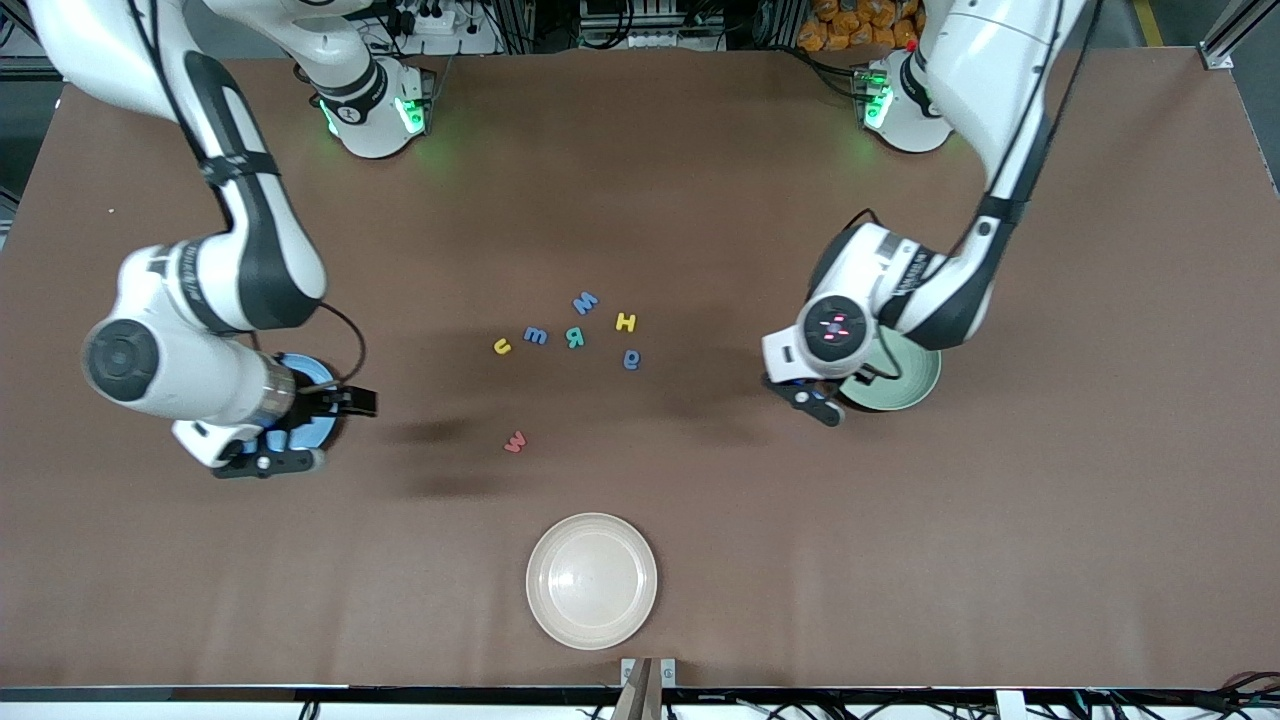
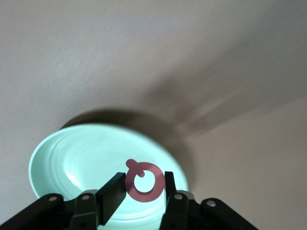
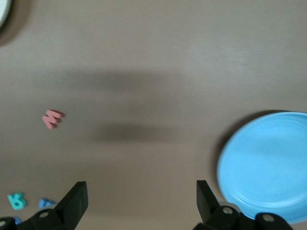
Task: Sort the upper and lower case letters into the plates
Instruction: 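Place the pink Q on the green plate while the right gripper reaches letters, then grasp the pink m with the right gripper while the left gripper returns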
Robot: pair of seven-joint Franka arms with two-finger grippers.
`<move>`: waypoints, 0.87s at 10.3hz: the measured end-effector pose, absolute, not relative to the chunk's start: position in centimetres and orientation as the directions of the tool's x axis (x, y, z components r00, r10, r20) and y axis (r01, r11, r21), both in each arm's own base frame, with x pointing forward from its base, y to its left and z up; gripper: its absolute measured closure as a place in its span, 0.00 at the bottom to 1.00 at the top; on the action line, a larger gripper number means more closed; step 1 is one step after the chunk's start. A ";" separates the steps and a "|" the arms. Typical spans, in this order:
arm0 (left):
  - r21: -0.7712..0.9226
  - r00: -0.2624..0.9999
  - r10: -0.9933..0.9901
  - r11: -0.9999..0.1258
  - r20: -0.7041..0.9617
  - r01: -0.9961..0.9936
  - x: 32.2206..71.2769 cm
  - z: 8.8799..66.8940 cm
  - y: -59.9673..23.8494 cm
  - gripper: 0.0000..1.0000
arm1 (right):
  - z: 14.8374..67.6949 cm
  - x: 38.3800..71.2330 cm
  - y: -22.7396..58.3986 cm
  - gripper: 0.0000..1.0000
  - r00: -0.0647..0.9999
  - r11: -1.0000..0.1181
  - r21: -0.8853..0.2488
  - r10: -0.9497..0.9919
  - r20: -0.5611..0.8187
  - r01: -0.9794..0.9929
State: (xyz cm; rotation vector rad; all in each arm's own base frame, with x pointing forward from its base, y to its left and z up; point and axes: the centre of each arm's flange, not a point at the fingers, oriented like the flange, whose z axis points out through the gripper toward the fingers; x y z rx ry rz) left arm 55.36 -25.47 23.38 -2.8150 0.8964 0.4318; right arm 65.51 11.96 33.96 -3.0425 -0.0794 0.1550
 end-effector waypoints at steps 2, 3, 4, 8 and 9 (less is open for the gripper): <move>-0.042 0.786 -0.550 -0.812 -0.284 -0.583 54.8 21.8 -22.5 0.61 | 32.0 65.1 18.6 0.00 0.998 -0.995 -0.102 0.021 -0.057 0.015; -0.037 0.788 -0.546 -0.815 -0.283 -0.578 54.3 21.0 -21.7 0.59 | 30.8 64.4 22.7 0.00 1.000 -0.994 -0.106 -0.006 -0.029 -0.009; -0.034 0.788 -0.544 -0.816 -0.287 -0.576 54.0 20.7 -21.4 0.51 | 29.4 63.8 26.1 0.00 0.999 -0.993 -0.112 -0.044 -0.012 -0.045; -0.019 0.834 -0.492 -0.859 -0.248 -0.512 52.7 21.9 -25.8 0.02 | 25.1 66.5 27.2 0.00 0.952 -0.946 -0.108 -0.304 -0.021 -0.305; -0.020 0.875 -0.427 -0.897 -0.226 -0.443 51.5 22.8 -29.2 0.00 | 23.7 67.0 26.7 0.00 0.918 -0.913 -0.093 -0.394 -0.037 -0.396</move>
